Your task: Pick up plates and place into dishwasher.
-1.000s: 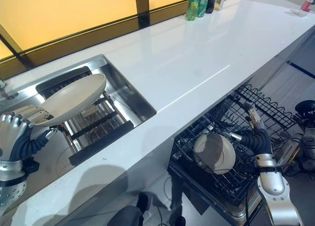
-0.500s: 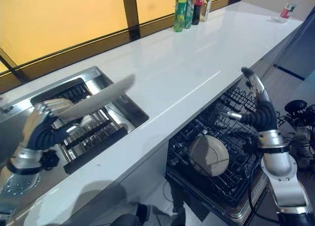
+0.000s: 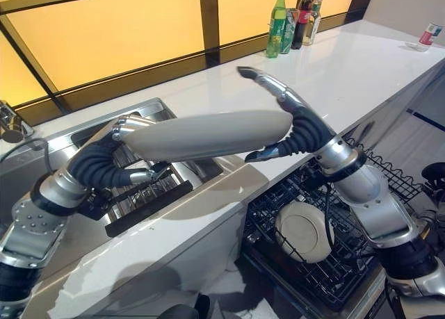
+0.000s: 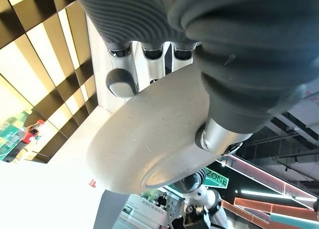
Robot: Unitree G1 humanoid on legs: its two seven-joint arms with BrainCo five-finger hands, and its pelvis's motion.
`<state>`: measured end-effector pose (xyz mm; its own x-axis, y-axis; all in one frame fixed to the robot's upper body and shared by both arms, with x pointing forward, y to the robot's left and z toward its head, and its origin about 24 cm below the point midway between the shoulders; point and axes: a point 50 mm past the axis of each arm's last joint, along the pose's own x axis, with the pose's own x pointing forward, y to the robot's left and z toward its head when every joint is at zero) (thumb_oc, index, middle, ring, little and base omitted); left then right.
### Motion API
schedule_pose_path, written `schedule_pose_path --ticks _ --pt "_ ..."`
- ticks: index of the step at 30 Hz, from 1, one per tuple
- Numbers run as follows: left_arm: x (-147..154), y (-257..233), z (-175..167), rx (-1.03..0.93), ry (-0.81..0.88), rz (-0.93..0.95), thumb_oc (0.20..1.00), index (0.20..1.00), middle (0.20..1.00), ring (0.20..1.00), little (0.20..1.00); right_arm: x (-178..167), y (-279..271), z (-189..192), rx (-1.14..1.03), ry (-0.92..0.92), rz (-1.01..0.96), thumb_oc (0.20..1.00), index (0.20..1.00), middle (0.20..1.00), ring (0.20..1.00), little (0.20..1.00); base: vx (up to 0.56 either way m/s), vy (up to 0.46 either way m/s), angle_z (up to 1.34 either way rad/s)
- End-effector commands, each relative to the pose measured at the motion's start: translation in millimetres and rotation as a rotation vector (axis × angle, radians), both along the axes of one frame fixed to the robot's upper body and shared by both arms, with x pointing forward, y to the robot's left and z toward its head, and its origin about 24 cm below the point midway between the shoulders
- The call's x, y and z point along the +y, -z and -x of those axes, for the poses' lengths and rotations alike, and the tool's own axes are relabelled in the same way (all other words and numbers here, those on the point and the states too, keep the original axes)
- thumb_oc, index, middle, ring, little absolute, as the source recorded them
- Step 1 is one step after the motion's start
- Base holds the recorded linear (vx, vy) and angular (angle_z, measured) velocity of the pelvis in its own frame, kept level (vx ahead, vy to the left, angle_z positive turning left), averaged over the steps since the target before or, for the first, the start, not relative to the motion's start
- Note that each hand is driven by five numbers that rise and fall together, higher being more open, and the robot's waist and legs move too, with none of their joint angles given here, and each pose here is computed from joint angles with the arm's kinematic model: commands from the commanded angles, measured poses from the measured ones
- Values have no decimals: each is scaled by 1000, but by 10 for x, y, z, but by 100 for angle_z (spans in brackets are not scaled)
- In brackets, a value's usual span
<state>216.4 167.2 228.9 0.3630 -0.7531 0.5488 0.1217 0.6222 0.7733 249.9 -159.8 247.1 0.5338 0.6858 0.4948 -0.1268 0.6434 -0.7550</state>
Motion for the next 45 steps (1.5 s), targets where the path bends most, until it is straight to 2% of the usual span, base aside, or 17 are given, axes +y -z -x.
schedule_pose_path --ticks 1,10,16,24,33,34,35,36,45 --pt "-65 -96 15 -11 80 10 200 200 200 200 200 220 -101 161 -40 -151 89 1000 1000 1000 1000 1000 0 0 0" --pt "-58 -113 -14 -16 71 8 200 200 200 200 200 385 42 202 76 -307 190 1000 1000 1000 1000 1000 0 0 0" --pt "-90 -83 -32 -8 75 7 200 200 200 200 200 390 -6 205 70 -339 60 1000 1000 1000 1000 1000 0 0 0" --pt "-52 18 -91 49 59 106 200 200 200 200 200 348 -53 206 101 -474 -261 1000 1000 1000 1000 1000 0 0 0" --pt "-193 163 -214 132 75 175 200 200 200 200 200 469 104 168 221 -576 -285 1000 1000 1000 1000 1000 -4 1 -2" --pt "-196 170 -218 137 77 180 200 200 200 200 200 473 122 168 234 -584 -281 548 548 548 548 548 -11 3 -4" --pt "-202 166 -217 136 79 181 200 200 200 200 200 480 135 168 240 -587 -279 219 219 219 219 219 0 0 0" --pt "-210 164 -218 135 81 184 200 200 200 200 200 494 148 165 253 -593 -275 200 200 200 200 200 -22 2 -3" --pt "-241 156 -222 130 80 190 200 200 200 200 200 561 223 143 311 -587 -224 200 200 200 200 200 -16 6 -3"
